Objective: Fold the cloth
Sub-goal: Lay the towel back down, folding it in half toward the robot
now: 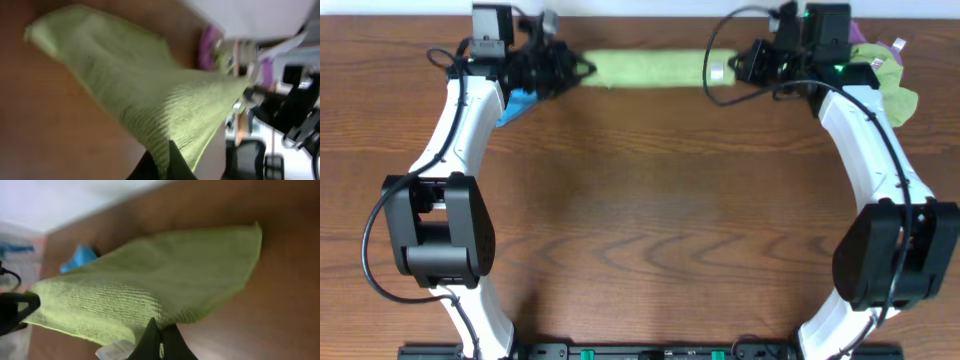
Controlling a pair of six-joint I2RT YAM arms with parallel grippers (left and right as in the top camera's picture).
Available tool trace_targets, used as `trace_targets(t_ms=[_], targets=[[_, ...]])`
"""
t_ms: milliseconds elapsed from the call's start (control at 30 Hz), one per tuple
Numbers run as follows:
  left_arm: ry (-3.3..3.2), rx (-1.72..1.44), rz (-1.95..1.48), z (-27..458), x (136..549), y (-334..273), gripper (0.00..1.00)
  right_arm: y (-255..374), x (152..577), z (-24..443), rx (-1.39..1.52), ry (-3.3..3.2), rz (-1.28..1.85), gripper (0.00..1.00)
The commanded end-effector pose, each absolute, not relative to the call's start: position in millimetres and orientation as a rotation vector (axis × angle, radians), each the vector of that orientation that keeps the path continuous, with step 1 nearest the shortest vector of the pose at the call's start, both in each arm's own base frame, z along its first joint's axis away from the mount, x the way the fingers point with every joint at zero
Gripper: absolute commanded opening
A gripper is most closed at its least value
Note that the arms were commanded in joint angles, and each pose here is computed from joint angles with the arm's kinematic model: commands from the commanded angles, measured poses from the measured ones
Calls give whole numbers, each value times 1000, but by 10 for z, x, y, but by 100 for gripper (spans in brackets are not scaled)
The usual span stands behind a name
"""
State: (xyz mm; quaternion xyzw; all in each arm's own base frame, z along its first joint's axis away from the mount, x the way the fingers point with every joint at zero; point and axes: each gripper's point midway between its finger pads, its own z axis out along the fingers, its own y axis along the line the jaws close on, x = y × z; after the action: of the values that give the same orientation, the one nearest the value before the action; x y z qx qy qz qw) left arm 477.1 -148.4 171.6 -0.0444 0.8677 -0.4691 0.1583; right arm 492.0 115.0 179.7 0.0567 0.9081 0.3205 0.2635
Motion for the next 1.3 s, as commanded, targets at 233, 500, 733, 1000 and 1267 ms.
trace_targets(t_ms=[233,500,733,1000,1267], targets=[[2645,221,-1331,1501,4114,-1535,6,1331,4419,1522,5,2677,826,1],[2756,402,-1396,1405,3622,-1739,6,1154,4099,1590,-82,2763,680,1],[2821,388,-1480,1163,3324,-1771,6,1109,3810,1553,-154,2779,661,1],[2893,360,-1543,941,2974,-1740,6,1055,3286,1209,-107,2793,681,2],[2903,342,-1675,824,2620,-1766,6,1040,2731,817,-41,2883,723,1]])
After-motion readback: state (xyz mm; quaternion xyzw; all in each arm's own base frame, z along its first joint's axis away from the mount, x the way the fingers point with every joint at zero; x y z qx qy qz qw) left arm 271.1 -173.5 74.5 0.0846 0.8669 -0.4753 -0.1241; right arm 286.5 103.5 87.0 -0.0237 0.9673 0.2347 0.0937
